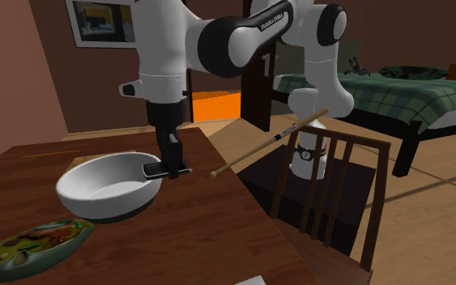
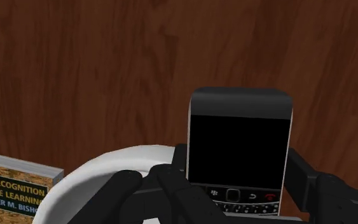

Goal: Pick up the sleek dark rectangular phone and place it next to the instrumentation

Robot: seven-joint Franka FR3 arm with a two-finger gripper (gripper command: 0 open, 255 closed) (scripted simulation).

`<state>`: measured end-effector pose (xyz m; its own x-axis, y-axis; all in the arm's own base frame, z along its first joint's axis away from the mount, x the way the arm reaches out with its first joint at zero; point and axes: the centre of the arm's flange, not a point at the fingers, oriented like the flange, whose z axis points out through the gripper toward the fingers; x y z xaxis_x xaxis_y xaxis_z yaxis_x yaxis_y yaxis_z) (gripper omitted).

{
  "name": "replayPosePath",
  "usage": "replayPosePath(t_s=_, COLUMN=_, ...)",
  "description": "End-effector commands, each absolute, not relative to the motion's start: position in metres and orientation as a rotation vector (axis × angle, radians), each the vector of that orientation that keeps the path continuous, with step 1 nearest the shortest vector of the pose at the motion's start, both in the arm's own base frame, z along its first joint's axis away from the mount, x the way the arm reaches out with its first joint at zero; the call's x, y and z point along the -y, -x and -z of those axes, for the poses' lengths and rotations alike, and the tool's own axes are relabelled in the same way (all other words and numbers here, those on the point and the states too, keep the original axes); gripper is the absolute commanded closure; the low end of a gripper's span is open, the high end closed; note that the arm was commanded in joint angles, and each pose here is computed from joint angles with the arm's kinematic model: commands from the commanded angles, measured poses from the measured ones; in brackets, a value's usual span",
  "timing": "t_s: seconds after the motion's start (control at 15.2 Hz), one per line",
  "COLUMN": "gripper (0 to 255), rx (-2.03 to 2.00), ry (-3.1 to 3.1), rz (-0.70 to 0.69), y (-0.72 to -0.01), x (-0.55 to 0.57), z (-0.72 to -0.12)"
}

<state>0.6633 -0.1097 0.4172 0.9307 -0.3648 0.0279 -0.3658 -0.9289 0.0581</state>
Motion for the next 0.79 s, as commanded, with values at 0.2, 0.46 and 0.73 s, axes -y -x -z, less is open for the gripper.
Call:
replayPosePath(t_s=0.2, gripper=255, rx=0.572, ry=-3.026, rz=-0.024, y=-0.716, x=0.068, z=-0.42)
replayPosePath(t_s=0.46, gripper=255, rx=0.572, ry=-3.026, rz=-0.024, y=-0.733, x=0.056, z=-0.409)
replayPosePath(t_s=0.73, gripper=255, rx=0.572, ry=-3.026, rz=-0.024, y=-0.733, x=0.056, z=-0.388)
